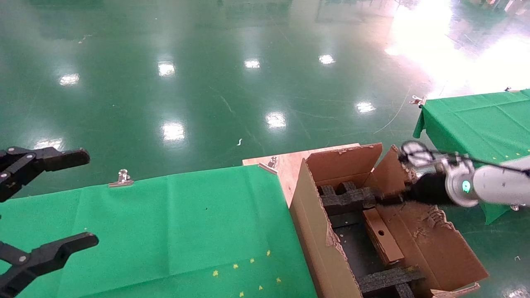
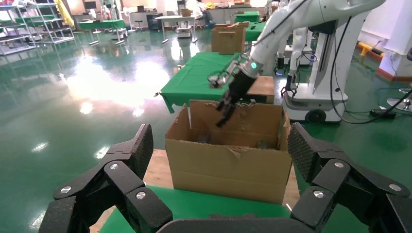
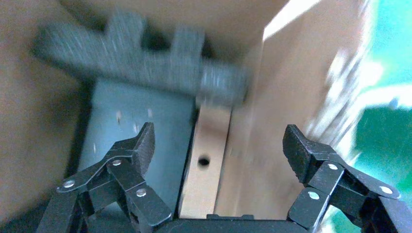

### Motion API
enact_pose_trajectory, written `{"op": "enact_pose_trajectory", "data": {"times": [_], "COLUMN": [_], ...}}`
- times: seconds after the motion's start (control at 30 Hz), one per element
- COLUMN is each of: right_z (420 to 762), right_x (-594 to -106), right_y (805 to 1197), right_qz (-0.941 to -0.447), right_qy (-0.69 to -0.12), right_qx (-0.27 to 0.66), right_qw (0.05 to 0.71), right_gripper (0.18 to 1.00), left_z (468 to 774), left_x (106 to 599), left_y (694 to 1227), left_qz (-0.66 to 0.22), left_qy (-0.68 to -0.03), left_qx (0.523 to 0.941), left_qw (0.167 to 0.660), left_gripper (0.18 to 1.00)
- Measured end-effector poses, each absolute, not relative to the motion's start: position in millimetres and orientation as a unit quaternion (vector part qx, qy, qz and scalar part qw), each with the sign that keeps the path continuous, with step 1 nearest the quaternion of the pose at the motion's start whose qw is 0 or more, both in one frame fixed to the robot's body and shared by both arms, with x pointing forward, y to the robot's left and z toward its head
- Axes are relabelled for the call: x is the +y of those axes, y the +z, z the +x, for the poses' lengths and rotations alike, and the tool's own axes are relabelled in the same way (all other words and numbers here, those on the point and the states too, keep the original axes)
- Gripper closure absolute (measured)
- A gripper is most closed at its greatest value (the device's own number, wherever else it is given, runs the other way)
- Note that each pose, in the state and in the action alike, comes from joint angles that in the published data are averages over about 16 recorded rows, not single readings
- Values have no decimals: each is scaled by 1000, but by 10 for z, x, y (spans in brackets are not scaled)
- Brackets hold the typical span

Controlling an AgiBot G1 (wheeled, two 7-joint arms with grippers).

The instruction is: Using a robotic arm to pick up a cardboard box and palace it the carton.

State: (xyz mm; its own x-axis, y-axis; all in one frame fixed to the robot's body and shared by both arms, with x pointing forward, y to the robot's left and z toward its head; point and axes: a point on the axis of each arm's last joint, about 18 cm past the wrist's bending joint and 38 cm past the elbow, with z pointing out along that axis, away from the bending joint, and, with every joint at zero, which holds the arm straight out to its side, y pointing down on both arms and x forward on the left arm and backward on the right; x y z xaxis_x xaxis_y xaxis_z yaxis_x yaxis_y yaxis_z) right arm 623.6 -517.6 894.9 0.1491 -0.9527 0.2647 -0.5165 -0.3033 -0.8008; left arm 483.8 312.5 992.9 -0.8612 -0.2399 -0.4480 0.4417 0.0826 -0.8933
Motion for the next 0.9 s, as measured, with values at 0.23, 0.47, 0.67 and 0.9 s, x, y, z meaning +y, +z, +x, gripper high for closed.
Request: {"op": "enact_pose_trajectory", "data": {"times": [0.23, 0.47, 0.67, 0.9], "right_z": [6237, 6135, 6072, 6064], "right_x": [-4821, -4419, -4251, -4210], "right_y": [9549, 10005, 10149, 10149], "right_qz": [-726, -747, -755, -757], "right_qy": [-435, -460, -462, -457], "right_qx": [427, 327, 288, 283], "right_qw": [318, 351, 365, 371], "right_gripper": [204, 181, 178, 178], "left_z": [4838, 4838, 4839, 4839], "left_x": [3125, 3126, 3126, 3127], "left_y": [9929, 9929, 9929, 9929], "left_qz": [73, 73, 73, 73], "left_qy": [-673, -673, -673, -673], "left_qx": [691, 691, 691, 691], "left_qw": [253, 253, 253, 253], "left_gripper": [183, 183, 183, 183]}}
